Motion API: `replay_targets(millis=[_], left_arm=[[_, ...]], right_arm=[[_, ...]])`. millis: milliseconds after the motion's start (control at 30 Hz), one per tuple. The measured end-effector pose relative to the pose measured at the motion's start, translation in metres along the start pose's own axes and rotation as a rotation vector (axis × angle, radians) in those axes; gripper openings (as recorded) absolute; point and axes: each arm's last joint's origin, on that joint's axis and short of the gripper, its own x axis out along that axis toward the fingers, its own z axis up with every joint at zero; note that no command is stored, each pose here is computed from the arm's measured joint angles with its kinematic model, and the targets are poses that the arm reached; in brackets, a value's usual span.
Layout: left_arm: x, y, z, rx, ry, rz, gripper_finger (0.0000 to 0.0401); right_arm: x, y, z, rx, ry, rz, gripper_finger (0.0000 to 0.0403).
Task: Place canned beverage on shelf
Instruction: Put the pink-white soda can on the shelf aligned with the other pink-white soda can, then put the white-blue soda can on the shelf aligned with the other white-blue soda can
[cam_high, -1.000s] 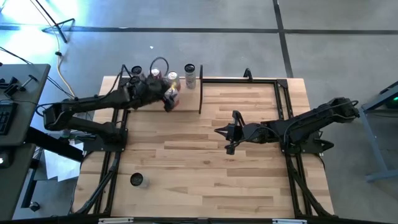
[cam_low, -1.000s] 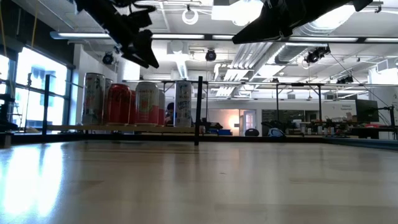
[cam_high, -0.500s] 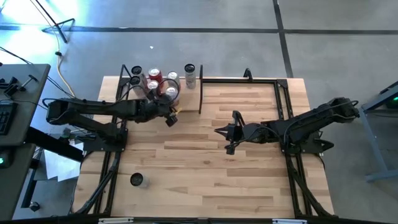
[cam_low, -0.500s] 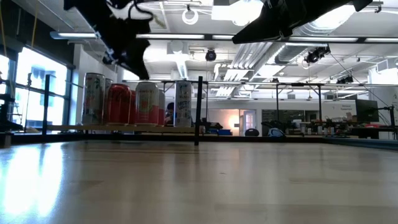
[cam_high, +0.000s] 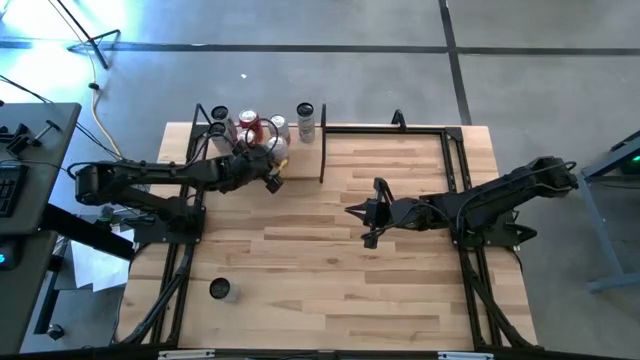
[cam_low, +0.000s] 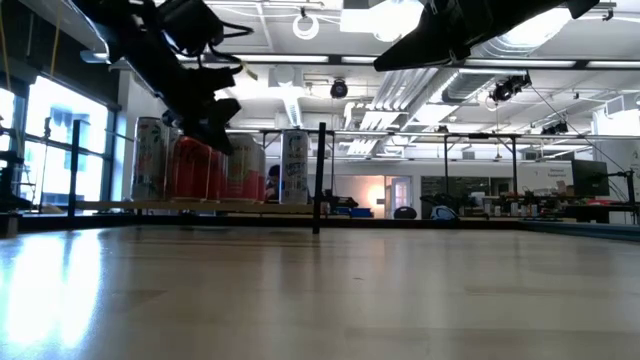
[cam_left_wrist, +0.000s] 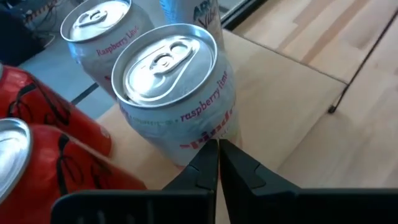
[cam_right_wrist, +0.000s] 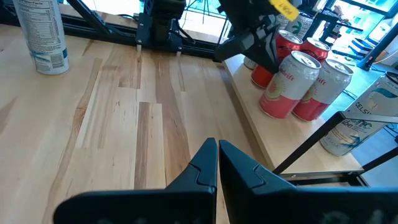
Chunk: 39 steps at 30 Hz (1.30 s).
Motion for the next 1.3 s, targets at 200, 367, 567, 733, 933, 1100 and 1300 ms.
replay_targets(millis=[200, 367, 567, 733, 933, 1100, 1300], left_arm=[[0.006, 0.005, -0.001, -0.023, -0.021, -0.024, 0.0003], [-0.008, 0.002, -0.001, -0.005, -0.037, -0.057, 0.0001], [-0.04, -0.008, 0.003, 0.024, -0.128, -0.163, 0.0001], [-0.059, -0.022, 0.001, 0.084, -0.175, -0.291, 0.0001], [-0.062, -0.029, 0.004, 0.04, -0.187, -0.414, 0.0007], [-0.075, -0.04, 0.007, 0.191, -0.22, -0.574, 0.0001], [-0.114, -0.051, 0.022, 0.322, -0.196, -0.663, 0.0]], right_arm=[[0.0, 0.0, 0.0, -0.001, 0.002, 0.0, 0.0], [0.0, 0.0, -0.001, -0.006, 0.011, 0.001, 0.0], [0.0, 0.0, -0.001, -0.01, 0.011, 0.001, 0.0], [0.0, 0.0, -0.001, -0.011, 0.011, 0.001, 0.0], [0.0, 0.0, -0.002, -0.015, 0.016, 0.001, 0.0], [0.0, 0.0, -0.002, -0.015, 0.017, 0.001, 0.0], [0.0, 0.0, -0.002, -0.016, 0.017, 0.001, 0.0]])
